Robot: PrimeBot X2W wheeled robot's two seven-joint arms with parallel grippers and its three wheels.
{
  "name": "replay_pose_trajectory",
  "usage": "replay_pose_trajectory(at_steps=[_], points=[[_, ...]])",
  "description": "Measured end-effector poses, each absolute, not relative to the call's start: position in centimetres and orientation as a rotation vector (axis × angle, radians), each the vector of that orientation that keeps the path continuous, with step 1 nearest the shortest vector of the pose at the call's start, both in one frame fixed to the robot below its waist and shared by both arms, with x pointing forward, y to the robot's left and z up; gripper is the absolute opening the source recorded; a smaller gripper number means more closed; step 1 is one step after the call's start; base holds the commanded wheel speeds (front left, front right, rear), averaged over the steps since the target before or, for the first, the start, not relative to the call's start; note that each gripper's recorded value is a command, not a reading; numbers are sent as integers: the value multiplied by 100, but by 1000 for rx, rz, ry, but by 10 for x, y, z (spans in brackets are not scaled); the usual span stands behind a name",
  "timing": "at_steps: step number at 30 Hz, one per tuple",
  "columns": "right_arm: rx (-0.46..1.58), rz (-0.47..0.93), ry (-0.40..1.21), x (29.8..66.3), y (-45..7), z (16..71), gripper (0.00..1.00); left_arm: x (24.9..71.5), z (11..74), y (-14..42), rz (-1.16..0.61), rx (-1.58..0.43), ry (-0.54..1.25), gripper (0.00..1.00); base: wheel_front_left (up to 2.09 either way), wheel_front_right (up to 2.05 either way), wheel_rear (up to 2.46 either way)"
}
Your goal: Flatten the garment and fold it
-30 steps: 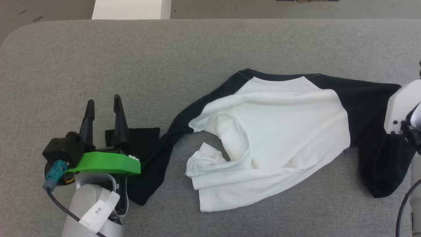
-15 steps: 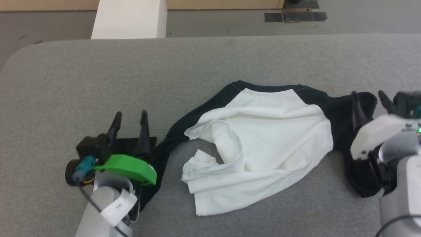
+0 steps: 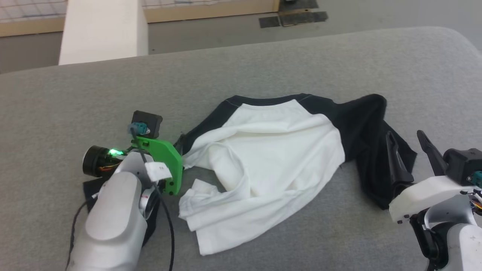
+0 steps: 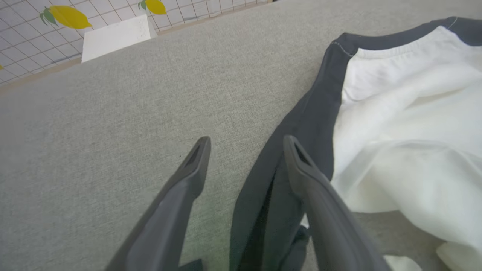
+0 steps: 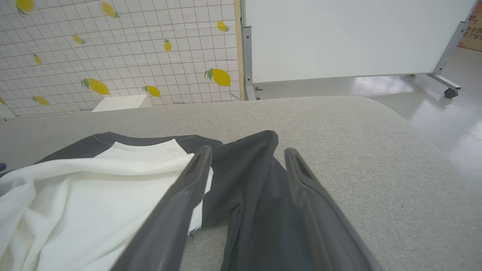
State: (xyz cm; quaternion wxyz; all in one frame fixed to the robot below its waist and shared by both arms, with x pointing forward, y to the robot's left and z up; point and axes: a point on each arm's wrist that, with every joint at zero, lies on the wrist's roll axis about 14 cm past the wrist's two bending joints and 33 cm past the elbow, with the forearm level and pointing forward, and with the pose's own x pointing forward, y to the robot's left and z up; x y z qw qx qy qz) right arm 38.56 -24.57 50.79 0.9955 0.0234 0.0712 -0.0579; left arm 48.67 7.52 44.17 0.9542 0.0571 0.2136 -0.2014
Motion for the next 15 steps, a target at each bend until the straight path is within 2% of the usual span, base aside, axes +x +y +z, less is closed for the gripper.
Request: replay_pose_trajectory(at_steps=[9,15], points=[[71,-169,163,370,-261,503,100,482,399,61,-500,291,688,100,0,0,0],[81,-171,169,370,-262,500,100,486,393,63,-495,343,756,100,0,0,0]])
